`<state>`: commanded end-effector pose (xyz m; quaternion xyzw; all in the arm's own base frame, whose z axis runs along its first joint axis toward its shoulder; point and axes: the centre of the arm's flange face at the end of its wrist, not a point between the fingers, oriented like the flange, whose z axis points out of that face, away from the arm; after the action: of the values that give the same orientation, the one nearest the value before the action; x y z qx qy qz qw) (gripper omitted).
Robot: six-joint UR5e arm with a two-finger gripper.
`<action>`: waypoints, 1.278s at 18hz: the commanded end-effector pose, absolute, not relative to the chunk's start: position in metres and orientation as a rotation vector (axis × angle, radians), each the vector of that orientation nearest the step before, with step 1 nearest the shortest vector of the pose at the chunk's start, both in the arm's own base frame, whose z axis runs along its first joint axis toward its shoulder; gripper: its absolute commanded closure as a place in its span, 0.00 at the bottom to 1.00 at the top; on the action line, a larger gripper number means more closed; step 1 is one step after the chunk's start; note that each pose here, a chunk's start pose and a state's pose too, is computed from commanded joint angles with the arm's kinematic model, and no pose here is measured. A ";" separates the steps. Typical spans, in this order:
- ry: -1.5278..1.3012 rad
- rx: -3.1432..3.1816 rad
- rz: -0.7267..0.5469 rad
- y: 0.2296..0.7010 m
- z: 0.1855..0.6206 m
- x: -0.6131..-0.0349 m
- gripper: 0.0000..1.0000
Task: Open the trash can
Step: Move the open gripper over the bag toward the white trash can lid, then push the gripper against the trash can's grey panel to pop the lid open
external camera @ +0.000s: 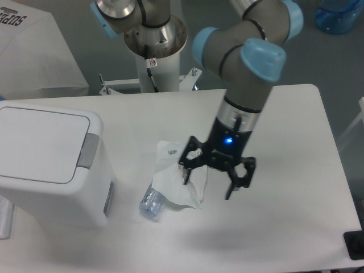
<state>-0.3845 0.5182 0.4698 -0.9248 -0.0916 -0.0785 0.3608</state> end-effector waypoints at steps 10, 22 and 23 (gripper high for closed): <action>-0.342 -2.274 -0.352 0.515 0.515 -0.333 0.00; -0.299 -2.333 -0.430 0.516 0.475 -0.281 0.00; -0.298 -2.334 -0.432 0.517 0.473 -0.281 0.00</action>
<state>-0.2811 0.5171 0.4733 -0.9079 -0.1160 -0.1682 0.3660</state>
